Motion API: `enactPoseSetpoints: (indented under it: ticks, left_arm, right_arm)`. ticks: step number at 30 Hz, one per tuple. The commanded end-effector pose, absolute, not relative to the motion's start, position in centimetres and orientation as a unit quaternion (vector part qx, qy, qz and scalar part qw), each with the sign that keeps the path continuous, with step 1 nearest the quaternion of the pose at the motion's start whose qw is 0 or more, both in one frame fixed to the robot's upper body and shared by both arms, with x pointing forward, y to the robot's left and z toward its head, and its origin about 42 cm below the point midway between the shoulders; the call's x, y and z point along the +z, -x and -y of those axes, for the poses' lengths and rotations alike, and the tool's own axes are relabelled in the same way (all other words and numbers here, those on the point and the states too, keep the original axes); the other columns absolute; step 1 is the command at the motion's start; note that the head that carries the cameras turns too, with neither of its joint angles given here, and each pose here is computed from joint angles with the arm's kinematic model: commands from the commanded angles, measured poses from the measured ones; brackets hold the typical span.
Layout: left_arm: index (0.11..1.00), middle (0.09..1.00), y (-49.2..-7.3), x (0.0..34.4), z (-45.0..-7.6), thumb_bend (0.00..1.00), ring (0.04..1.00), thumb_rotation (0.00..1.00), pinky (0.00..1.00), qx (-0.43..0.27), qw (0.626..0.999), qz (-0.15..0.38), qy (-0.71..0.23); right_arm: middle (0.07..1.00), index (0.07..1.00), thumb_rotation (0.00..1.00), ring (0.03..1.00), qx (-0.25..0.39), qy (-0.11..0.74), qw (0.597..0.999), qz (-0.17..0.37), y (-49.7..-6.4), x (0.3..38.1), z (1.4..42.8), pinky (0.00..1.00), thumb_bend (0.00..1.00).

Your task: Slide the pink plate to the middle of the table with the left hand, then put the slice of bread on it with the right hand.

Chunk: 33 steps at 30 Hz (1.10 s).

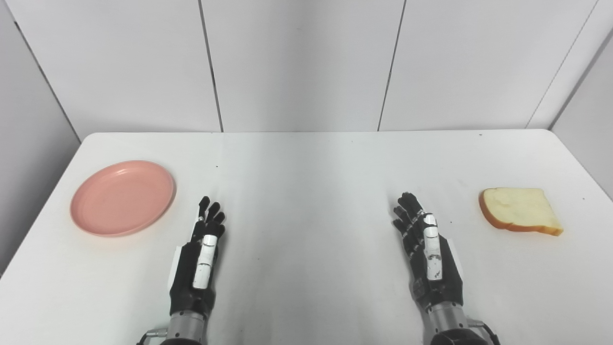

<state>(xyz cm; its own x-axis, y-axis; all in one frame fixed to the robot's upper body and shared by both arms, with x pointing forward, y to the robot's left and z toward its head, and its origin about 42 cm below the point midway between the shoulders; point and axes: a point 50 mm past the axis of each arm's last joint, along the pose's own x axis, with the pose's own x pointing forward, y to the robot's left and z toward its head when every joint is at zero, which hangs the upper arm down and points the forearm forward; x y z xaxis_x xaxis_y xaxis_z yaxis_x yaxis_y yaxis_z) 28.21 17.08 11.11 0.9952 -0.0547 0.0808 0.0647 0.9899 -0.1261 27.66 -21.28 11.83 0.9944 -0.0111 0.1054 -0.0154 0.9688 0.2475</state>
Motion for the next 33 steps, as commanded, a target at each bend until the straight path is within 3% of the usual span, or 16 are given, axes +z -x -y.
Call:
enactPoseSetpoints:
  ticks: [1, 14, 20, 33]
  left_arm:
    - [1.0, 0.988, -28.6, 11.2, -17.0, 0.76, 0.978, 0.87, 1.0, -0.036, 0.996, 0.053, 0.061]
    - [1.0, 0.996, -28.9, 9.5, -15.1, 0.65, 0.979, 0.89, 0.98, -0.038, 0.995, 0.062, 0.063]
    - [1.0, 1.0, -29.0, 8.6, -14.3, 0.63, 0.987, 0.9, 0.99, -0.041, 0.996, 0.064, 0.055]
    - [1.0, 1.0, -29.1, 7.0, -12.5, 0.6, 0.984, 0.93, 0.95, -0.041, 0.996, 0.064, 0.049]
  right_arm:
    - [0.925, 0.889, 0.92, 0.933, 0.0, -0.132, 0.991, 0.031, -27.0, 9.9, 21.1, 0.96, 0.78]
    - [0.93, 0.891, 0.95, 0.938, -0.001, -0.127, 0.992, 0.022, -27.2, 8.4, 23.0, 0.96, 0.76]
    - [0.922, 0.877, 0.94, 0.932, -0.003, -0.134, 0.991, 0.02, -27.4, 7.4, 23.9, 0.96, 0.77]
    - [0.952, 0.908, 1.0, 0.964, -0.001, -0.132, 0.991, 0.013, -27.8, 5.8, 25.2, 1.0, 0.73]
